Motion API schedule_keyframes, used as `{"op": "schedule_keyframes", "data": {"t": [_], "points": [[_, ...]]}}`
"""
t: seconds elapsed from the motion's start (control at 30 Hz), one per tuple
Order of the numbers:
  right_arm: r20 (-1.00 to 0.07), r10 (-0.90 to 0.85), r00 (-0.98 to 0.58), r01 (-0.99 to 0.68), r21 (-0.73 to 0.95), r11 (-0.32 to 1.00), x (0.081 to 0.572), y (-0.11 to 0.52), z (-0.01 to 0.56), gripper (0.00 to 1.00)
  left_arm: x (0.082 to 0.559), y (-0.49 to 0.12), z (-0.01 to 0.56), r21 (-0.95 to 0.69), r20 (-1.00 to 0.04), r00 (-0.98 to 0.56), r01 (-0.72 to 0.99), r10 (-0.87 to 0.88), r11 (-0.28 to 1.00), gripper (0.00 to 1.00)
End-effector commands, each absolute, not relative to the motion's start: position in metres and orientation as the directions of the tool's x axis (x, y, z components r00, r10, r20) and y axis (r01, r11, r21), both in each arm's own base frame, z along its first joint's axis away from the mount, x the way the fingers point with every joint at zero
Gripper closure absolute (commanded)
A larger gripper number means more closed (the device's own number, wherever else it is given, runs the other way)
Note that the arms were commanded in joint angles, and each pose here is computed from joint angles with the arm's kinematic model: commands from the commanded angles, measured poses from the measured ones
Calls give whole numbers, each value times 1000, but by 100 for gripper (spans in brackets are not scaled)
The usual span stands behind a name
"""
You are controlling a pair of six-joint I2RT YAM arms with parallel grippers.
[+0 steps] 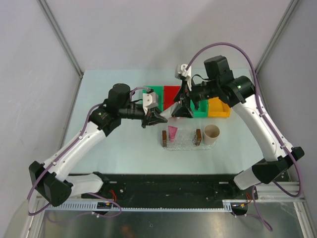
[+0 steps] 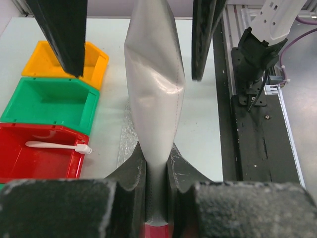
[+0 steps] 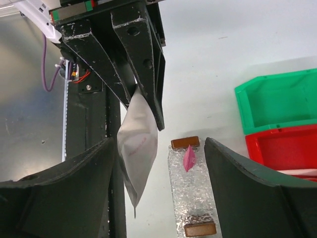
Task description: Prepare toiletry sets of a toothbrush and toothpaste on the tray
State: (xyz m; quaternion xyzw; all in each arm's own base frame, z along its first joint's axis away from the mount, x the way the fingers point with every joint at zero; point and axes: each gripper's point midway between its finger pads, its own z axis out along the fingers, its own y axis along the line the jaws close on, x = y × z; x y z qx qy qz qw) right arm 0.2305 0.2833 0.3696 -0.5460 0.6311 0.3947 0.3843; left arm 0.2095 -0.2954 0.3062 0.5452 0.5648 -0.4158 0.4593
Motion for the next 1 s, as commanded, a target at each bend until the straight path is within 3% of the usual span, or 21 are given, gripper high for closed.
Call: {"op": "schedule_keyframes", "data": {"t": [0.0,0.17,0.43,0.5,0.6,0.63,0.8,0.97], "points": [[-922,-376,-96,-995,85,46,228,294,367,26,207,-300,339,63,-985,57,998,163,29,100],[-922,-372,-105,-994,91,53,230,296,366,43,206,-301,336,55,-985,50,998,166,23,100],[-925,-364,-109,-994,92,66,231,296,368,86,209,-301,329,40,-983,35,999,178,26,98],[-927,-359,-110,-993,89,74,232,297,369,94,210,-302,328,38,-983,33,999,181,29,89],[-927,-357,-114,-992,85,96,234,295,370,97,212,-302,327,37,-982,30,999,184,33,65],[-926,-359,-116,-991,84,105,235,294,370,98,212,-302,326,37,-982,29,999,186,39,48],[-914,-387,-122,-975,39,218,248,283,370,100,222,-299,327,65,-979,45,993,198,95,12],[-891,-432,-142,-945,-8,327,260,267,366,100,235,-292,331,113,-974,75,978,214,173,2]]}}
